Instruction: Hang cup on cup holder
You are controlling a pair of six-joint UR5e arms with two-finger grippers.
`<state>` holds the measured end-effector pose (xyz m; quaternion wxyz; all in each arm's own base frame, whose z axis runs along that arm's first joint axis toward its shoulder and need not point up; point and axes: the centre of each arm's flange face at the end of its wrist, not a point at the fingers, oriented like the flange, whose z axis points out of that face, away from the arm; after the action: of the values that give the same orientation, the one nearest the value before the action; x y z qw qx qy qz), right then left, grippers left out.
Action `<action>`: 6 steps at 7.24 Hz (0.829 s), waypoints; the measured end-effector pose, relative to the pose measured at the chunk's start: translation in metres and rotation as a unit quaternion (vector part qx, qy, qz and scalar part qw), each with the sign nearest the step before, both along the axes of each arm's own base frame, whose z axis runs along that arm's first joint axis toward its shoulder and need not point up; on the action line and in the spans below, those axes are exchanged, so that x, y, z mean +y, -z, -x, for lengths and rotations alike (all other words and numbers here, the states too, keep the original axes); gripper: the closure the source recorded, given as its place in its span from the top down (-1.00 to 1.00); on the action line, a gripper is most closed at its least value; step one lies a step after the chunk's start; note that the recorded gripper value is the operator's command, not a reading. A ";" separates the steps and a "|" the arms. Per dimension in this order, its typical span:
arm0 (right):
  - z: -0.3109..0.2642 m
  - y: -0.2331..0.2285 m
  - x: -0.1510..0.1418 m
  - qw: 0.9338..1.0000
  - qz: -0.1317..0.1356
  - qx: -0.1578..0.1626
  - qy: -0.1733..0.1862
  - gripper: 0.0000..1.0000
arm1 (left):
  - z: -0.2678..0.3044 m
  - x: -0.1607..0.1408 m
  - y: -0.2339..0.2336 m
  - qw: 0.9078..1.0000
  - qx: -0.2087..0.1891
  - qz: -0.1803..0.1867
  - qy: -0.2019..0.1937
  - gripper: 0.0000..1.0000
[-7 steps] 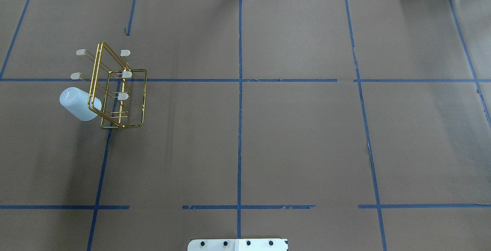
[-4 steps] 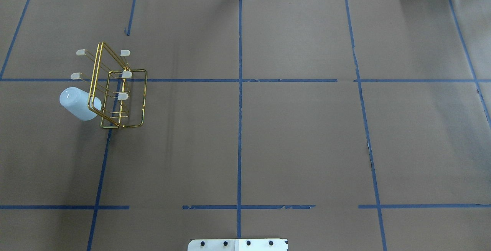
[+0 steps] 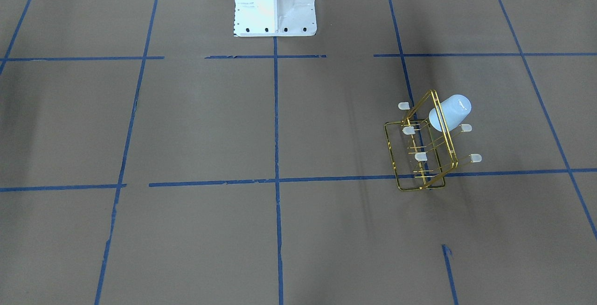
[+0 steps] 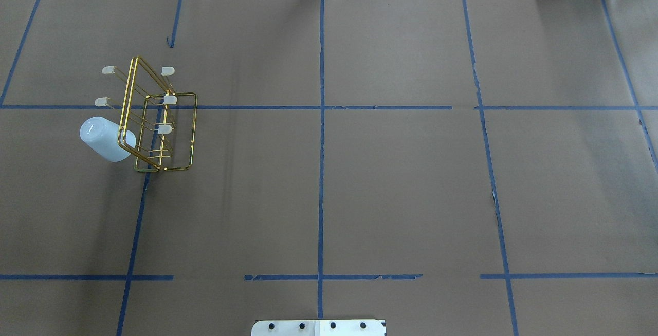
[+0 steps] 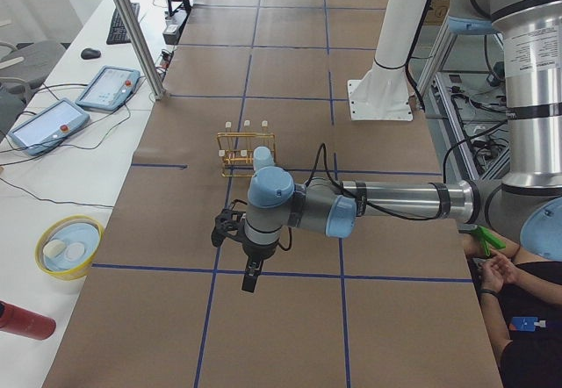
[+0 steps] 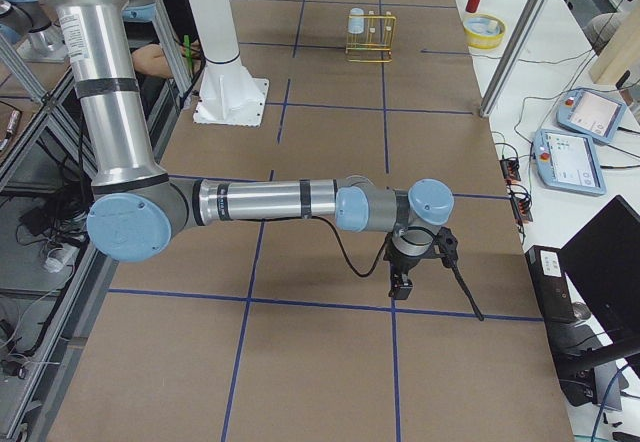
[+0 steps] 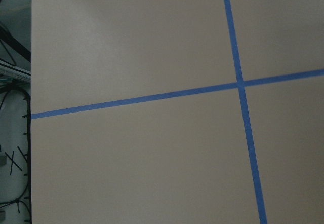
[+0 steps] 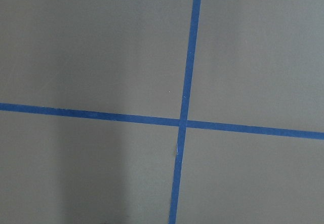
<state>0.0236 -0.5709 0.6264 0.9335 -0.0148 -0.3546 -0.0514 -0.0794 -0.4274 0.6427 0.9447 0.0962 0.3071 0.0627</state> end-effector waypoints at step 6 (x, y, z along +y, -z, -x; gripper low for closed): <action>0.000 0.000 0.000 1.000 0.000 0.000 0.000 1.00 | -0.012 0.010 -0.005 0.996 0.078 0.050 -0.020 1.00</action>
<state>0.0231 -0.5709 0.6264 0.9335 -0.0148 -0.3546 -0.0519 -0.0679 -0.4172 0.6476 0.9201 0.0476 0.3844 0.0582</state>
